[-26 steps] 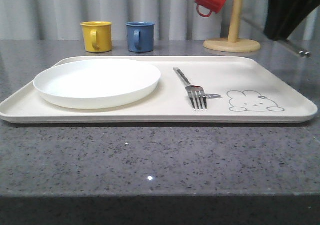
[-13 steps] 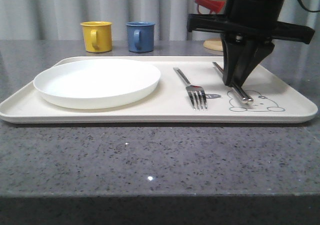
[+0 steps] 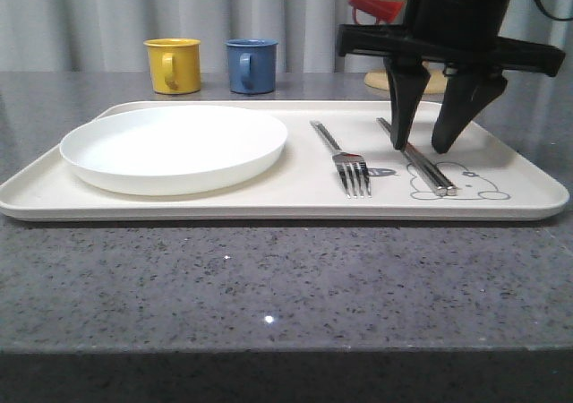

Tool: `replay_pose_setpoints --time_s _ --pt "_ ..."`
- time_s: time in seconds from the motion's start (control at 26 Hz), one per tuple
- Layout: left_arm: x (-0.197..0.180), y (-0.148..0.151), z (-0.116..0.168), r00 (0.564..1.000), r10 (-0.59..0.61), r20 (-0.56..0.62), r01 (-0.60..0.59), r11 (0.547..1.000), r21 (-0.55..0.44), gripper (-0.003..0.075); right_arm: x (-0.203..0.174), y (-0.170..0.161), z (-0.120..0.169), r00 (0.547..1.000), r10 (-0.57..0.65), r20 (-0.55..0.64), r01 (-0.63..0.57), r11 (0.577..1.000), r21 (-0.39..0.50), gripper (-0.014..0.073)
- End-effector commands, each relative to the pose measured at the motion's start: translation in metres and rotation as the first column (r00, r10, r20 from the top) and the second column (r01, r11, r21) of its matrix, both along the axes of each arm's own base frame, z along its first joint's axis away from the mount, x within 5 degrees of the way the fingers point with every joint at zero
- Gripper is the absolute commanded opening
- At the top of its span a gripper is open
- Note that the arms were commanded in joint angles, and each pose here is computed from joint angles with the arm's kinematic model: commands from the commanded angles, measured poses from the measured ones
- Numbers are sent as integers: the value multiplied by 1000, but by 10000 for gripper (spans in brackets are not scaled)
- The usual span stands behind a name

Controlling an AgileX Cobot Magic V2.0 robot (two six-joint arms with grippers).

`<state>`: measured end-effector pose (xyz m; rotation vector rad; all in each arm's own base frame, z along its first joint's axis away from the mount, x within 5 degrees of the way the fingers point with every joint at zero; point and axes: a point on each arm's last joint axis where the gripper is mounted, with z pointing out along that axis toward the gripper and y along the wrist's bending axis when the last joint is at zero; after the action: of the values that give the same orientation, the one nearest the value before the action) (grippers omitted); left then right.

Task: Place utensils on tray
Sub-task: 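Place the chopsticks on the tray beside the fork and release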

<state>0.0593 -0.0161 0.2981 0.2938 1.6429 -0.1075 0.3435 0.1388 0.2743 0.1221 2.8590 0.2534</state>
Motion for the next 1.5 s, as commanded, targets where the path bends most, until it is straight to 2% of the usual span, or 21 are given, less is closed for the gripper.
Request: replay_pose_setpoints --time_s 0.0,0.23,0.42,0.54,1.08,1.31,1.38,1.46 --pt "0 0 16 996 9 92 -5 999 -44 -18 -7 -23 46 989 -8 145 8 1000 1 355" --pt "0 0 16 996 9 92 -5 999 -44 -18 -16 -98 73 983 -50 175 63 996 -70 353" --pt "0 0 16 996 9 92 -5 999 -44 -18 -24 -176 72 986 -121 119 138 979 -147 350" --pt "0 0 16 996 9 92 -5 999 -44 -18 -26 -204 67 977 -181 113 196 970 -142 350" --pt "0 0 16 996 9 92 -5 999 -44 -18 11 -220 11 984 -178 20 179 971 -157 350" --pt "0 0 16 996 9 92 -5 999 -44 -18 14 -221 4 984 -178 12 178 971 -157 344" --pt "0 0 16 996 9 92 -5 999 -44 -18 15 -221 2 984 -178 5 177 972 -157 292" --pt "0 0 16 996 9 92 -5 999 -44 -18 15 -222 1 984 -178 -2 176 972 -156 184"
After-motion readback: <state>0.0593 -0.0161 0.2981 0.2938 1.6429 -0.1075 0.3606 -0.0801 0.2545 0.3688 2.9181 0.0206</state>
